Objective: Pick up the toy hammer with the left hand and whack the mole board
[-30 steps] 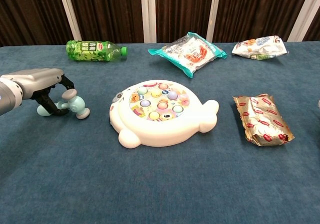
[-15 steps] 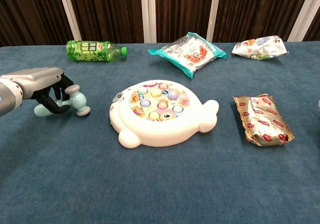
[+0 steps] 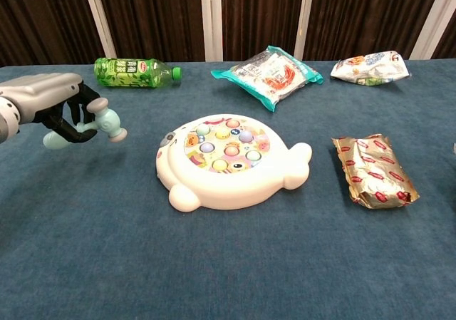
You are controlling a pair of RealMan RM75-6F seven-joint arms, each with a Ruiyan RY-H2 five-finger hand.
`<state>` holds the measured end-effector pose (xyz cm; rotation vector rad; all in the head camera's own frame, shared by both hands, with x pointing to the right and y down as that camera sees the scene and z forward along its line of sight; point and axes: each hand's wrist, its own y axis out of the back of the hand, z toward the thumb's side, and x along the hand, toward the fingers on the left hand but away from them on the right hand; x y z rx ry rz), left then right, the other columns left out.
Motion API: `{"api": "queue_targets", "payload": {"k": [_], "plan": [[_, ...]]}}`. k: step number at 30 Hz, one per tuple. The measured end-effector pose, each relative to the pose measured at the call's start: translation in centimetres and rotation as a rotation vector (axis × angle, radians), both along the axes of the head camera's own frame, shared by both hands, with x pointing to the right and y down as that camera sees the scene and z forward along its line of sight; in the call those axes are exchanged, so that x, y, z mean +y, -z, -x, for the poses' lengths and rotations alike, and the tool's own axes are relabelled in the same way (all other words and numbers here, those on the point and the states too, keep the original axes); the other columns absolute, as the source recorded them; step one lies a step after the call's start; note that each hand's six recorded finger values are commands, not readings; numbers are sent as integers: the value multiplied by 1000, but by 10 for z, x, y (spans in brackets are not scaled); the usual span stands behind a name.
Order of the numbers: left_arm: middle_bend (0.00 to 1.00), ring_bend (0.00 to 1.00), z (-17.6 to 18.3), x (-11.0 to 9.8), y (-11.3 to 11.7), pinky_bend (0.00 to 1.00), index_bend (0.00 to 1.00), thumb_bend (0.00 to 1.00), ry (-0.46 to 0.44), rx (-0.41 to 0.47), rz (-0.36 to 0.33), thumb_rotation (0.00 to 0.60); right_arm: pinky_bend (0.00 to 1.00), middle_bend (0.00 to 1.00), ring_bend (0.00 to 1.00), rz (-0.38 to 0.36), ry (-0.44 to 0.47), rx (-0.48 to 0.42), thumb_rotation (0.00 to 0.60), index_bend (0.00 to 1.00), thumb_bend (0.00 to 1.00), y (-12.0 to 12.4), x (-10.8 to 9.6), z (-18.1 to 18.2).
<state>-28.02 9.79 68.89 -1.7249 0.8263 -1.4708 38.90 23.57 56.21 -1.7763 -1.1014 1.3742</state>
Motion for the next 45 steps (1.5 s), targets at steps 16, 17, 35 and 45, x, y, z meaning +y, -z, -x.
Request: {"api": "queue_targets", "payload": {"k": [16, 17, 35, 45], "plan": [[542, 438, -54, -45, 46, 552, 653, 679, -180, -29, -60, 600, 0, 0, 0, 9, -4, -10, 600, 0, 217, -2, -1, 1], [542, 438, -58, -47, 47, 552, 653, 679, -187, -31, -60, 600, 0, 0, 0, 10, -5, -12, 600, 0, 217, -2, -1, 1], [542, 438, -121, -53, 34, 552, 653, 679, -309, -70, -15, 600, 0, 0, 0, 17, -17, -26, 600, 0, 217, -2, -3, -1], [541, 438, -140, -44, 22, 552, 652, 678, -354, -98, -5, 600, 0, 0, 0, 22, -22, -34, 600, 0, 217, -1, -3, -1]]}}
